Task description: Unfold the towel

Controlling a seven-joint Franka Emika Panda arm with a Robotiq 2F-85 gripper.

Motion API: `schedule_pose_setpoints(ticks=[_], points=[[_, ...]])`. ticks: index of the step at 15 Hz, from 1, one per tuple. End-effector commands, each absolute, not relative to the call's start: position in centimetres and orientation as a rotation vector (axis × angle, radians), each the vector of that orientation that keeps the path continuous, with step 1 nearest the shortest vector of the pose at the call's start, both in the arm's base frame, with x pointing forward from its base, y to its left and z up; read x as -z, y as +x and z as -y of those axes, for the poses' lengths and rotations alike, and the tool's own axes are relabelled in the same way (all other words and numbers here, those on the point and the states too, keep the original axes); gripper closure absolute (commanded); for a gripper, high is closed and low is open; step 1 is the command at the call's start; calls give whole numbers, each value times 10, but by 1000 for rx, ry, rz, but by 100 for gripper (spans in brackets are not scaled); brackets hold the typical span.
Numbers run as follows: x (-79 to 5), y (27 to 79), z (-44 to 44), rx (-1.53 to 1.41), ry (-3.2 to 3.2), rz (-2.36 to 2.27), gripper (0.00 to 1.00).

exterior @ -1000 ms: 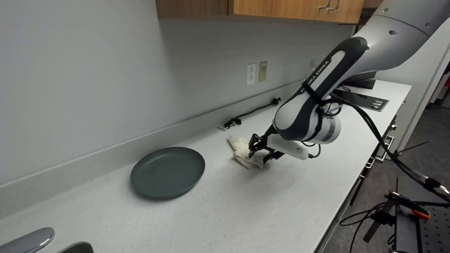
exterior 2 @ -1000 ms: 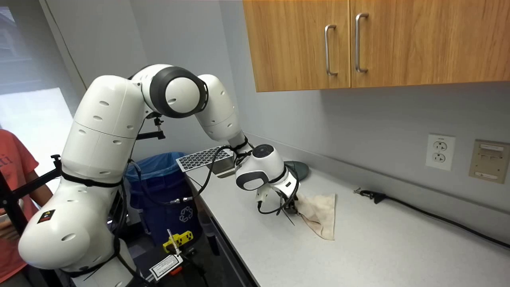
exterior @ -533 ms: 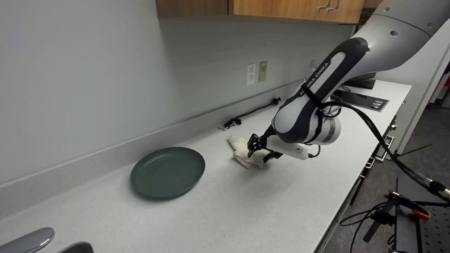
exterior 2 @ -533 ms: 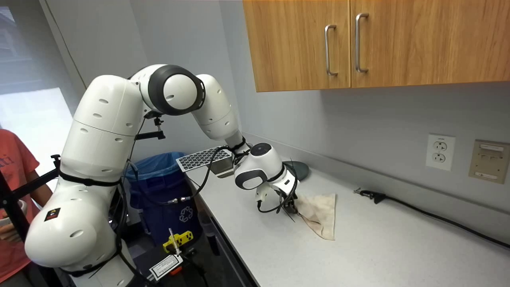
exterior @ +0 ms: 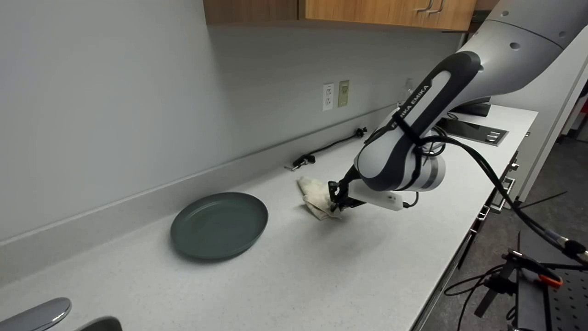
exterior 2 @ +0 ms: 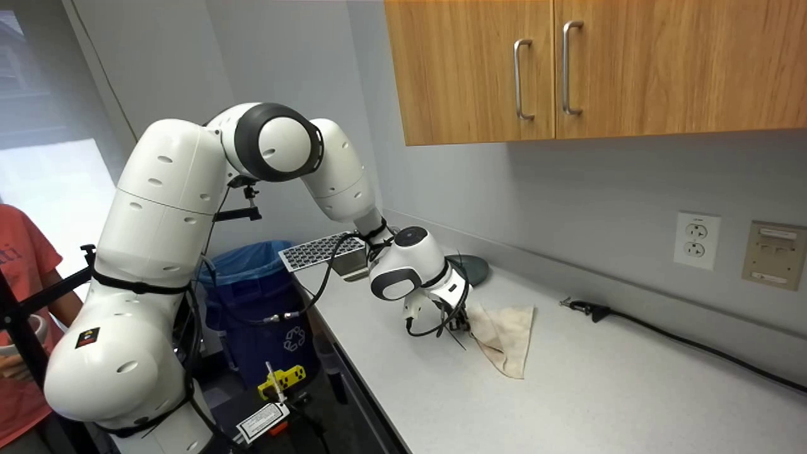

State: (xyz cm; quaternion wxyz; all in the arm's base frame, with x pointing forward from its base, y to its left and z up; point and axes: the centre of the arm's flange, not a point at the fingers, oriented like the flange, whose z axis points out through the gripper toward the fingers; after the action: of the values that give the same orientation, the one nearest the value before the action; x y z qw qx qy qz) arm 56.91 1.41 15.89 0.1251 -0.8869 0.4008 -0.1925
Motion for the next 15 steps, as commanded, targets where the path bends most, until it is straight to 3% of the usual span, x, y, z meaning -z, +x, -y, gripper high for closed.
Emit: schedule_pose_setpoints(ticks=[1,12,14,15], points=[[-165,571,-17,564,-2611,-1154,100],[-221,547,-8,613,-2692,-1054,99],[-224,542,-3,579,-2706,-1053,68],[-224,539,-1,560,-2714,-1055,63]])
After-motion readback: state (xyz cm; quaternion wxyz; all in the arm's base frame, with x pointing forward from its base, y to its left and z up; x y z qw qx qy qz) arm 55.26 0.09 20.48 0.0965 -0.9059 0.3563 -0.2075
